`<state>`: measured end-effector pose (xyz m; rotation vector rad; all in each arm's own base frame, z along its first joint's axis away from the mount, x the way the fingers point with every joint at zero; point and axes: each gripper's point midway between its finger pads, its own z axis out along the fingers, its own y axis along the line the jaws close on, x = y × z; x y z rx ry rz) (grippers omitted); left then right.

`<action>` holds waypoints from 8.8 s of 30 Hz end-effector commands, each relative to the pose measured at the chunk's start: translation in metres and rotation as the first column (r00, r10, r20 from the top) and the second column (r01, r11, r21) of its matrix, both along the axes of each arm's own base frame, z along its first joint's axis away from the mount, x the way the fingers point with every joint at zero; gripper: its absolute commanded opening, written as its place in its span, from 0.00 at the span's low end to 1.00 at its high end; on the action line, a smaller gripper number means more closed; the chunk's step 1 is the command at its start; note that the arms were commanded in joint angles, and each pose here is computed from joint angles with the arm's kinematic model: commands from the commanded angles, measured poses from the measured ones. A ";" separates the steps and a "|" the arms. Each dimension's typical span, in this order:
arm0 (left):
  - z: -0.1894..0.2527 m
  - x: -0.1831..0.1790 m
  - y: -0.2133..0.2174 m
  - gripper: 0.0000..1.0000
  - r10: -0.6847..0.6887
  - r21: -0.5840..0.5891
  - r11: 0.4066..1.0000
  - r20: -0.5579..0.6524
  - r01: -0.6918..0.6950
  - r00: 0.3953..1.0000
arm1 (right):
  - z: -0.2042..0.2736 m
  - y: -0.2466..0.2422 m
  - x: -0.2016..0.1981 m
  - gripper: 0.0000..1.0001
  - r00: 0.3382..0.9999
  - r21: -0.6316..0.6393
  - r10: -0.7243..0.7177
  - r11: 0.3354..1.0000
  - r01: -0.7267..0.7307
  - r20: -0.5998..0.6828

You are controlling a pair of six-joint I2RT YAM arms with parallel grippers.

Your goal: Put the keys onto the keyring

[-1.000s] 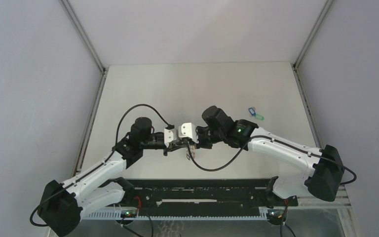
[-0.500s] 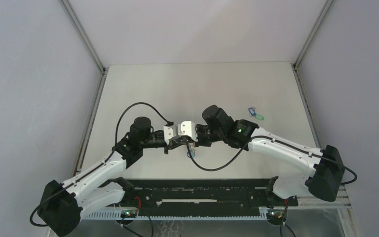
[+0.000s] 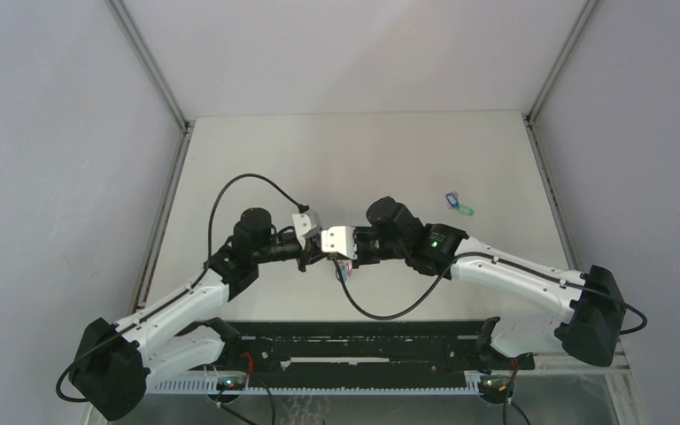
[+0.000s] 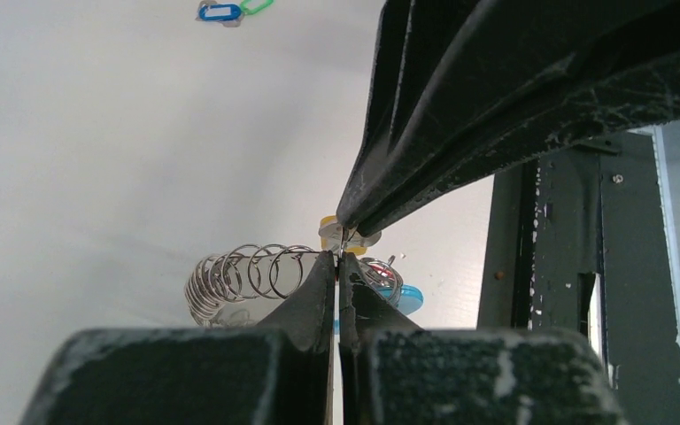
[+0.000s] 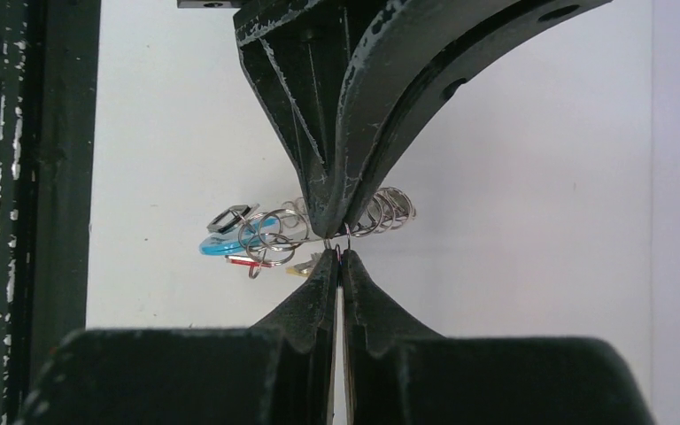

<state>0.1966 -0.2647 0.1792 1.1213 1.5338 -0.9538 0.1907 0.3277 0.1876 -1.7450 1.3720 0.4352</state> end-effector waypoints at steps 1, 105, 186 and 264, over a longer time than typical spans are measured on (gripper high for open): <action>0.056 0.020 -0.007 0.00 0.057 -0.156 0.987 0.114 -0.039 0.992 | -0.002 0.001 -0.010 0.00 0.999 -0.001 0.029 1.000 -0.029 0.017; 0.067 -0.019 -0.012 0.00 -0.124 -0.319 0.926 0.246 0.201 0.961 | 0.061 -0.009 0.002 0.06 0.886 0.484 0.297 0.870 -0.097 -0.356; 0.051 -0.012 -0.026 0.24 -0.175 -0.244 0.944 0.202 0.223 0.964 | 0.039 -0.012 -0.014 0.00 0.927 -0.101 0.024 0.993 -0.067 -0.373; 0.076 -0.018 -0.019 0.00 -0.082 -0.344 0.921 0.280 0.180 0.957 | 0.016 -0.030 -0.002 0.00 0.792 0.149 0.002 0.982 0.112 -0.610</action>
